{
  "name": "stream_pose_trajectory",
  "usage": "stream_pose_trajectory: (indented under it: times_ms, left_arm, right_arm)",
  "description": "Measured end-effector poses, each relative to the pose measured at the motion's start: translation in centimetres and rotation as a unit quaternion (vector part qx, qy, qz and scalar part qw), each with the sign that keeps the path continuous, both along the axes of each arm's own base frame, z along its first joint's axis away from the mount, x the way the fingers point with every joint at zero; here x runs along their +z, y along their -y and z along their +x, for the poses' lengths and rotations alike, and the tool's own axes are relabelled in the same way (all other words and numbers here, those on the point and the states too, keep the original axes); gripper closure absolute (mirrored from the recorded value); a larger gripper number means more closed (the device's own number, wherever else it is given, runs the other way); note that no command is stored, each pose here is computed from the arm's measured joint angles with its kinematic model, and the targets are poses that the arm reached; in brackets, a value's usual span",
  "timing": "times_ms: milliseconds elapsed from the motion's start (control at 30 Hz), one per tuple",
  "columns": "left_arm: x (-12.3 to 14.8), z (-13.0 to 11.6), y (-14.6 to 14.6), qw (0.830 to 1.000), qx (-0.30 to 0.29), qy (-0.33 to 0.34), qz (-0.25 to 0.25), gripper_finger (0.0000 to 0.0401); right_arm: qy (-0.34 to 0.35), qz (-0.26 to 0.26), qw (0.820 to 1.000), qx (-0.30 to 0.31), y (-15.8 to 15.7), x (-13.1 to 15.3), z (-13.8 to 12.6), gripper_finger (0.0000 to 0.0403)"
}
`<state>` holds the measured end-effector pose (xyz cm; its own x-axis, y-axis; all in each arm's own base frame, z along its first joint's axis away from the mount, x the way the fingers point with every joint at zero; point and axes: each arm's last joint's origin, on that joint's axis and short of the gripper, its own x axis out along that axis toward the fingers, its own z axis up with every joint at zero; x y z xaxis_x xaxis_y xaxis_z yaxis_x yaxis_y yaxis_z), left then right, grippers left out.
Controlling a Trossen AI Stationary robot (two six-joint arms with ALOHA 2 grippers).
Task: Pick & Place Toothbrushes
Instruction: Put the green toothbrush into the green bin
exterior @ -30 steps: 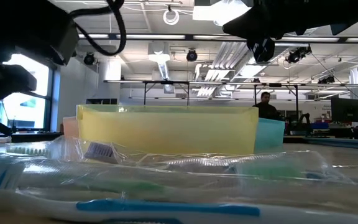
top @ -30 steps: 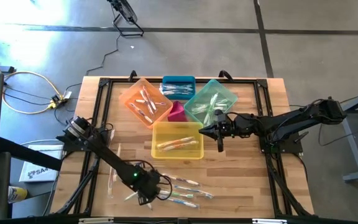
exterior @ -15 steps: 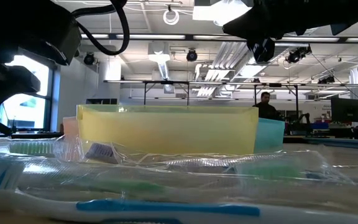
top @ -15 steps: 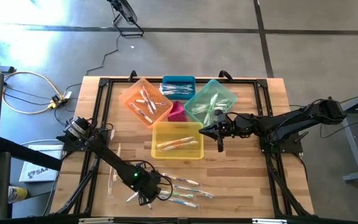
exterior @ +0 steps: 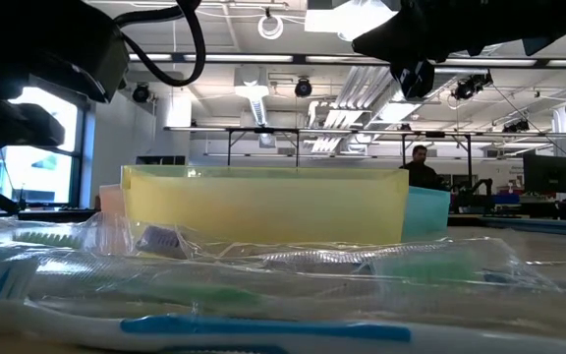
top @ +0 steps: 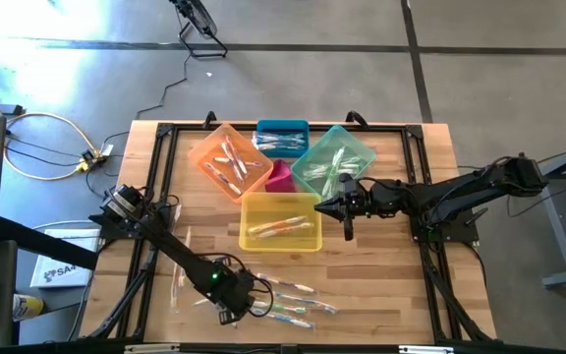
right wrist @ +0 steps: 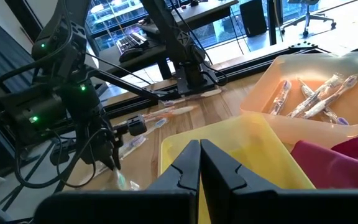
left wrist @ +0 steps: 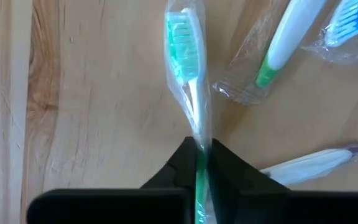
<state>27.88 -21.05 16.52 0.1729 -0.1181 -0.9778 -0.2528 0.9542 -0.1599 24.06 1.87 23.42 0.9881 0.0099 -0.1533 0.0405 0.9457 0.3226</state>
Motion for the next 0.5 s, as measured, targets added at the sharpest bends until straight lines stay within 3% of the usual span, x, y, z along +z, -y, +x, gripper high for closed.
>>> stream_pose_trajectory:
  times_ms: [500]
  left_arm:
    - [0.57,0.19,-0.80,1.000,-0.022,0.002,0.007,0.0393]
  right_arm:
    - [0.000,0.000,1.000,0.000,0.01,0.01,0.00,0.0398]
